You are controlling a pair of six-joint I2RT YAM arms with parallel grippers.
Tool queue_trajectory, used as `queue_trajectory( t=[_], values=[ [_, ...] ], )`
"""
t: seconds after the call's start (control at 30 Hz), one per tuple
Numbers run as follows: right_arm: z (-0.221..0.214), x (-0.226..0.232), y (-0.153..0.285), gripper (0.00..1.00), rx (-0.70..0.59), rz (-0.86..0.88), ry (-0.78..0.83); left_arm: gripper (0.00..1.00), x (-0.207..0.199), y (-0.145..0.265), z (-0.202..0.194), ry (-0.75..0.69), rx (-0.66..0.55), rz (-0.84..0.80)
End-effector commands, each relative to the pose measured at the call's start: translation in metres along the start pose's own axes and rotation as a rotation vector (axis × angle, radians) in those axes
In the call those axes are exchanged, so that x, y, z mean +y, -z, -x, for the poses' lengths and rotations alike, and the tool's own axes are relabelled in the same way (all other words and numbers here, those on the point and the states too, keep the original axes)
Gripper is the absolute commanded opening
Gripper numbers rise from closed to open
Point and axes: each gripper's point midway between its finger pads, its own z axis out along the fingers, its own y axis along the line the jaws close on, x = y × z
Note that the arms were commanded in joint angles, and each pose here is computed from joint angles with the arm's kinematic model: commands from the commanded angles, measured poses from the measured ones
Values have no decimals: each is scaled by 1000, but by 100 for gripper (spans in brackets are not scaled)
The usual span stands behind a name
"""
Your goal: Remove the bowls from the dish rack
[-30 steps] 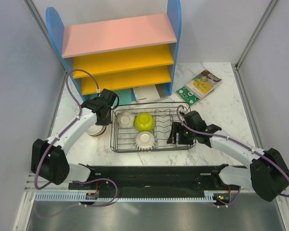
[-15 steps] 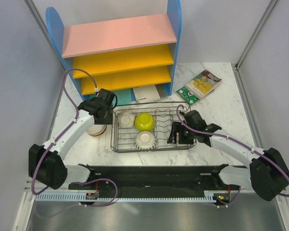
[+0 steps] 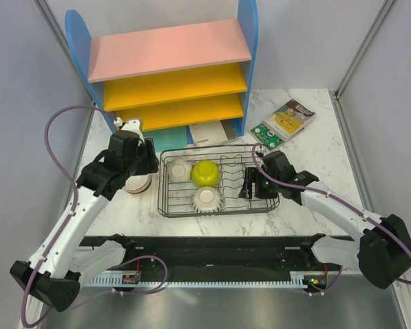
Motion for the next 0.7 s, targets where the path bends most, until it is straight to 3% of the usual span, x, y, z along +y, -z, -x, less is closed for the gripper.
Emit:
queue_trajectory(
  t=[0.0, 0.27, 0.43, 0.6, 0.67],
  values=[
    [26, 8, 10, 77, -80, 8, 40, 63, -59, -1, -17, -41, 42, -282],
    [19, 16, 10, 78, -53, 59, 53, 71, -138, -26, -58, -127, 185, -428],
    [22, 19, 13, 78, -50, 63, 65, 77, -141, -51, -88, -124, 303, -398],
    [15, 14, 8, 78, -41, 54, 41, 79, -134, -50, -136, -113, 447, -434],
    [11, 12, 5, 78, -33, 56, 30, 81, -132, -48, -147, -99, 454, -464]
  ],
)
